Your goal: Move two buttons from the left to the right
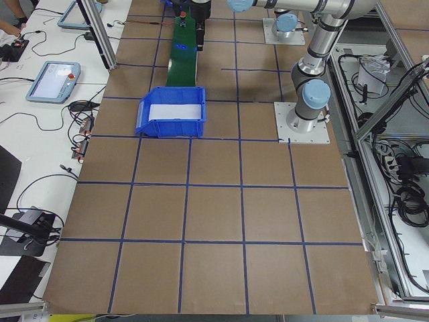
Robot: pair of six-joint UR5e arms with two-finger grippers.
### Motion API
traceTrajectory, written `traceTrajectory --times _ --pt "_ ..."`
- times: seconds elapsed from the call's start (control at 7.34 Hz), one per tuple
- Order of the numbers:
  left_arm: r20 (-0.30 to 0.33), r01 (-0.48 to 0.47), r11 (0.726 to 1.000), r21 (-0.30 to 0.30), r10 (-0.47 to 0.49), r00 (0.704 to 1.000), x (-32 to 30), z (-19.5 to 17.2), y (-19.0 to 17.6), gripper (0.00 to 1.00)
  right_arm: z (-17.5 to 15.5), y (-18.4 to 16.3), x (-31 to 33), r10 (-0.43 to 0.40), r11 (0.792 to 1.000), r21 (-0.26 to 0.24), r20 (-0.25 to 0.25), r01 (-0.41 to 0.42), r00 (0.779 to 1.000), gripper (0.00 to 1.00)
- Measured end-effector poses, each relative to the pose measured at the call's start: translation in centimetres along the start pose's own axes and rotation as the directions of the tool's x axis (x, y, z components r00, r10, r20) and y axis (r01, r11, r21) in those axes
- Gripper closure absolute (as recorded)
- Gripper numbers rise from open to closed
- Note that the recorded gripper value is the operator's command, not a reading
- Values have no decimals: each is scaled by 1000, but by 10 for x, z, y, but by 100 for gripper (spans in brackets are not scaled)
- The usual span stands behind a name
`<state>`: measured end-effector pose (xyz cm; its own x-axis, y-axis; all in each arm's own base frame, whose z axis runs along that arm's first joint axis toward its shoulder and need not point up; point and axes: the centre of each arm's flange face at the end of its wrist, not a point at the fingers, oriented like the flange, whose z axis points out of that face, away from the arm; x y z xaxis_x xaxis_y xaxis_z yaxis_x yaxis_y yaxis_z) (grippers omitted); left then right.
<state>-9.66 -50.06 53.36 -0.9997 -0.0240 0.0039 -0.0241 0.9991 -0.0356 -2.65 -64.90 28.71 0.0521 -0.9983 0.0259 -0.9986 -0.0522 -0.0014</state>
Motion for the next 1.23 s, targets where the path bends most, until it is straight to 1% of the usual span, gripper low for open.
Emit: traceTrajectory --times 0.41,0.95,1.23 --pt "0 2 1000 -2 -2 1000 0 1 2 0 -4 2 -1 5 1000 -6 -15 -5 1000 5" --pt "1 0 1000 -8 0 1000 0 4 3 0 -6 1 0 7 1000 -9 -20 -7 1000 5" --pt "1 1 1000 3 -1 1000 0 3 2 0 -5 0 0 8 1000 -8 -18 -9 1000 5"
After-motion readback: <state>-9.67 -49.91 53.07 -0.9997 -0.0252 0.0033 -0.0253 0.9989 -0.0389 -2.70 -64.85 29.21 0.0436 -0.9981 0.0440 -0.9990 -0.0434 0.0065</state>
